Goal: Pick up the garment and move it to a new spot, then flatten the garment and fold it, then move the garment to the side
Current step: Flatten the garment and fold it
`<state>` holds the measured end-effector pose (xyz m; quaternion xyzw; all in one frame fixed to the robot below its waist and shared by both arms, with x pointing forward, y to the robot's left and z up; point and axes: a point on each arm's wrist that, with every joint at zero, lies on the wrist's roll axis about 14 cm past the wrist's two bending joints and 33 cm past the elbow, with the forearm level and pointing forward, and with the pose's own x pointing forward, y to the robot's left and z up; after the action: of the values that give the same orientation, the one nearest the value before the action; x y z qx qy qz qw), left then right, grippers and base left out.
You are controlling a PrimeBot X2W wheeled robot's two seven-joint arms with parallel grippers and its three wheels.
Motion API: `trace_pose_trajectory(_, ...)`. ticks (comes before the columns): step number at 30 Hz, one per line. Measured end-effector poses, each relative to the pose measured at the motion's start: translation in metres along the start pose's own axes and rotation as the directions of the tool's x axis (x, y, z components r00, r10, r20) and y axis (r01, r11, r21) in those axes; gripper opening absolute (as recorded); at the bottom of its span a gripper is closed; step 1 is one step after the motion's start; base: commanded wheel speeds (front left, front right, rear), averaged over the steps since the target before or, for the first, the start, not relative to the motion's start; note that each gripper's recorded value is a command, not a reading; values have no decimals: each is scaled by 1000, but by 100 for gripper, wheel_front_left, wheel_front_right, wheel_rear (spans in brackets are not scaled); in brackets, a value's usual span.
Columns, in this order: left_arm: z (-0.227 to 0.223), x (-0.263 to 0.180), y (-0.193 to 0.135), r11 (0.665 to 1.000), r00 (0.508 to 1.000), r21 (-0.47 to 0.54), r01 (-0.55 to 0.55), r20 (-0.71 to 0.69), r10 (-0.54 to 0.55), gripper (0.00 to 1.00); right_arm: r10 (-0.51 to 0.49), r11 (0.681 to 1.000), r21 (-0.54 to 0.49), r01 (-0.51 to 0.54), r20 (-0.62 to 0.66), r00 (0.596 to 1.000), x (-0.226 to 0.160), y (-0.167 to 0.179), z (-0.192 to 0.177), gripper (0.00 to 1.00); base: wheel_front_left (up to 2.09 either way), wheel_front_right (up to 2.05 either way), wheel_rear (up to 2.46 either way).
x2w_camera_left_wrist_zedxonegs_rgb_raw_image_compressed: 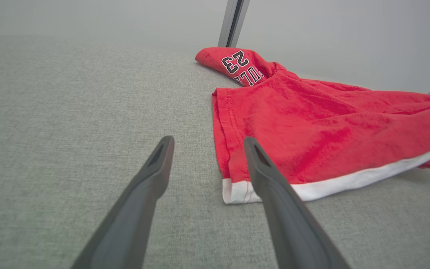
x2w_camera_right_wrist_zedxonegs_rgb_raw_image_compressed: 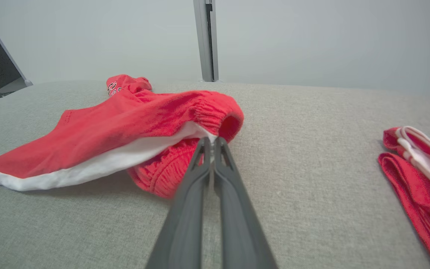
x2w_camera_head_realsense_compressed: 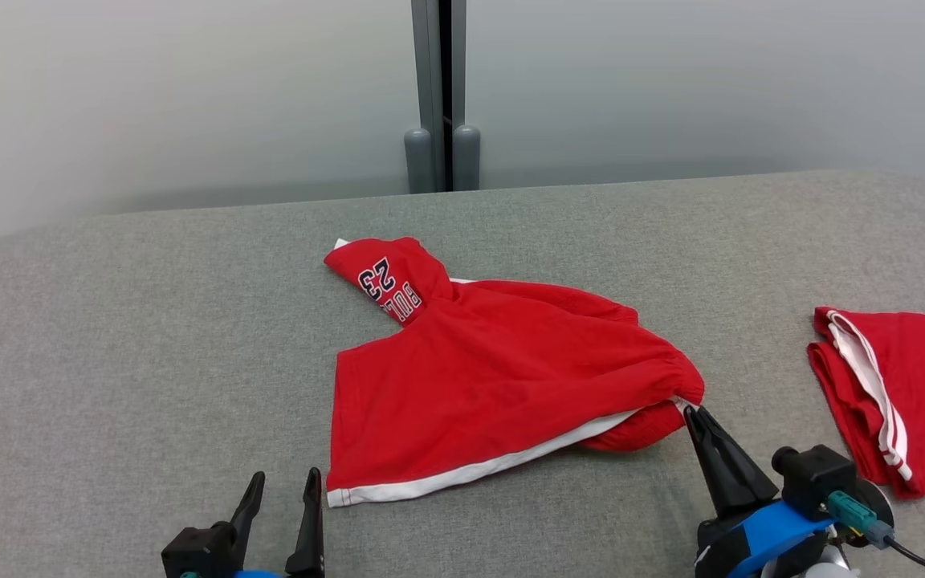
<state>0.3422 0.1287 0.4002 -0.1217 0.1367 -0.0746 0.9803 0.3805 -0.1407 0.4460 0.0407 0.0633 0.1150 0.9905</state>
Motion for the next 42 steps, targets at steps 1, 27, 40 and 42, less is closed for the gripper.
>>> trace_pose_trajectory(1, 1, -1, 0, 1000, 1000, 1, -1, 2, 1, 100, 5, 1000, -6, -5, 13, 1000, -1, -1, 5, 0, 0, 0, 0)
trace_pose_trajectory(27, 13, -8, 12, 996, 996, 52, -72, 46, 70, 100, -77, 996, -38, 81, 107, 991, -15, -31, 35, 100, 0, 0, 0)
trace_pose_trajectory(40, 36, -19, 27, 967, 982, 199, -161, 132, 136, 100, -141, 990, -7, 143, 114, 983, -31, -23, 28, 100, 0, 0, 0)
trace_pose_trajectory(42, 34, -22, 28, 962, 981, 217, -168, 127, 143, 100, -138, 990, -5, 139, 91, 986, -34, -21, 21, 100, 0, 0, 0)
